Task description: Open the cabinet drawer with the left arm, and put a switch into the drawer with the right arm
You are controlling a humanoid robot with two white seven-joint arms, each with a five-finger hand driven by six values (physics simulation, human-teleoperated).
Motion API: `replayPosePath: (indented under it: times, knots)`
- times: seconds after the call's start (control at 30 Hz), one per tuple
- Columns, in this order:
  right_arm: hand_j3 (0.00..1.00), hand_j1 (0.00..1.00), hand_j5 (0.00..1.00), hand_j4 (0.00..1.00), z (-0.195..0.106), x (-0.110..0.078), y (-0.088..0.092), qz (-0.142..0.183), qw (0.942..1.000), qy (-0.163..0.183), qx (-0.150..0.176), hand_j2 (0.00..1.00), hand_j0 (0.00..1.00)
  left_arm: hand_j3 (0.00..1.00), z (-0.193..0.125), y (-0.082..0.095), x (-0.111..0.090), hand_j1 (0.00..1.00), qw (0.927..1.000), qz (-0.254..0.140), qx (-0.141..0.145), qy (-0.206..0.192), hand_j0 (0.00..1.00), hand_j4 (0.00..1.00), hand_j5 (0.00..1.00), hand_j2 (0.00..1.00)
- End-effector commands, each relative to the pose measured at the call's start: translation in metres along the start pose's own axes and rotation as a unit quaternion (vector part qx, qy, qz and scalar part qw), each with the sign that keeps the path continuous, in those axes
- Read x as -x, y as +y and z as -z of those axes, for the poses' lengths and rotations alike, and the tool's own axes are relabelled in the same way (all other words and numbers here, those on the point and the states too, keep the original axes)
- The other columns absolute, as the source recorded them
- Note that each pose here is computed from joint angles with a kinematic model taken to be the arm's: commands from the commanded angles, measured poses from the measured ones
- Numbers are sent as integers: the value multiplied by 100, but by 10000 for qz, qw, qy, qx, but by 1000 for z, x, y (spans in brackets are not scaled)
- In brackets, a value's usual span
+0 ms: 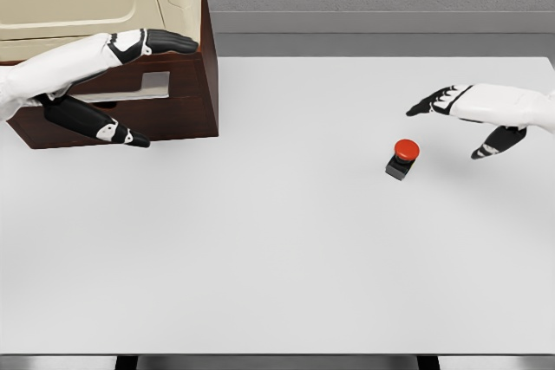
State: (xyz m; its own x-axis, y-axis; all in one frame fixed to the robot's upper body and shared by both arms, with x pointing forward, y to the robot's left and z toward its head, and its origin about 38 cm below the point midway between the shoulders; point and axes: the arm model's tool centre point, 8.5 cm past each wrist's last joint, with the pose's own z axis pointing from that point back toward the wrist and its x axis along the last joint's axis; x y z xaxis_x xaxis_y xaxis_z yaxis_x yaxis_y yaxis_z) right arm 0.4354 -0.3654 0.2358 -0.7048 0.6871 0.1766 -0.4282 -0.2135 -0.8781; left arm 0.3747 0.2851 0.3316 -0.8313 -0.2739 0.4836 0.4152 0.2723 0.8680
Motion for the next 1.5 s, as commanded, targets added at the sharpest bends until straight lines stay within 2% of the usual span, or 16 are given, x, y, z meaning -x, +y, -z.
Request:
replayPosePath:
  times: [0.0,0.13,0.17,0.3,0.37,0.4,0.6,0.67,0.8,0.87,0.97,1.07,1.13,1.23,1.33,1.47]
  knots:
    - [100,100,100,100,-1,1,-1,34,10000,18,22,100,100,100,-1,0,0,100,10000,-37,-18,9,100,100,100,100]
    - [100,100,100,100,0,1,-1,51,10000,10,32,100,100,100,-10,-3,0,100,9987,15,491,150,100,100,100,100]
    - [100,100,100,100,-2,7,0,101,9999,83,35,100,100,100,-10,-4,0,100,9984,15,537,150,100,100,100,100]
    - [100,100,100,100,29,-4,3,241,9993,-223,164,100,100,100,-3,6,-7,100,9972,213,718,31,100,100,100,100]
    - [100,100,100,100,45,0,12,445,9986,-220,172,100,100,100,-8,2,8,100,9893,-465,1116,813,100,100,100,100]
    - [100,100,100,100,46,-1,12,443,9986,-230,173,100,100,100,-11,-1,9,100,9859,-635,1259,903,100,100,100,100]
    - [100,100,100,100,56,-6,28,397,9987,-283,-126,100,100,100,-18,25,-1,100,9884,-505,1081,942,100,100,100,100]
    - [100,100,100,100,60,-11,29,339,9986,-359,-186,100,100,100,-20,27,6,100,9831,-833,1003,1285,100,100,100,100]
    - [100,100,100,100,63,-19,30,242,9983,-473,-259,100,100,100,-21,27,12,100,9745,-1359,866,1564,100,100,100,100]
    - [97,97,97,97,66,-21,33,244,9980,-494,-321,97,97,100,-24,22,23,100,9567,-1854,843,2078,100,100,100,100]
    - [91,91,91,91,68,-22,36,230,9977,-511,-394,91,91,100,-19,17,25,100,9506,-2148,839,2078,100,100,100,100]
    - [87,87,87,87,69,-21,39,240,9976,-489,-431,87,87,100,-19,15,27,100,9489,-2145,867,2144,100,100,100,100]
    - [83,83,83,83,68,-20,39,250,9976,-478,-434,83,83,100,-24,12,35,100,9311,-2374,895,2620,100,100,100,100]
    - [77,77,77,77,68,-19,39,188,9978,-432,-470,77,77,100,-28,9,42,100,9161,-2466,937,3019,100,100,100,100]
    - [71,71,71,71,68,-18,36,164,9980,-424,-444,71,71,100,-20,5,47,100,9197,-2148,1043,3117,100,100,100,100]
    - [64,64,64,64,68,-18,36,164,9980,-424,-444,64,64,100,-20,6,48,100,9200,-2034,1055,3180,100,100,100,100]
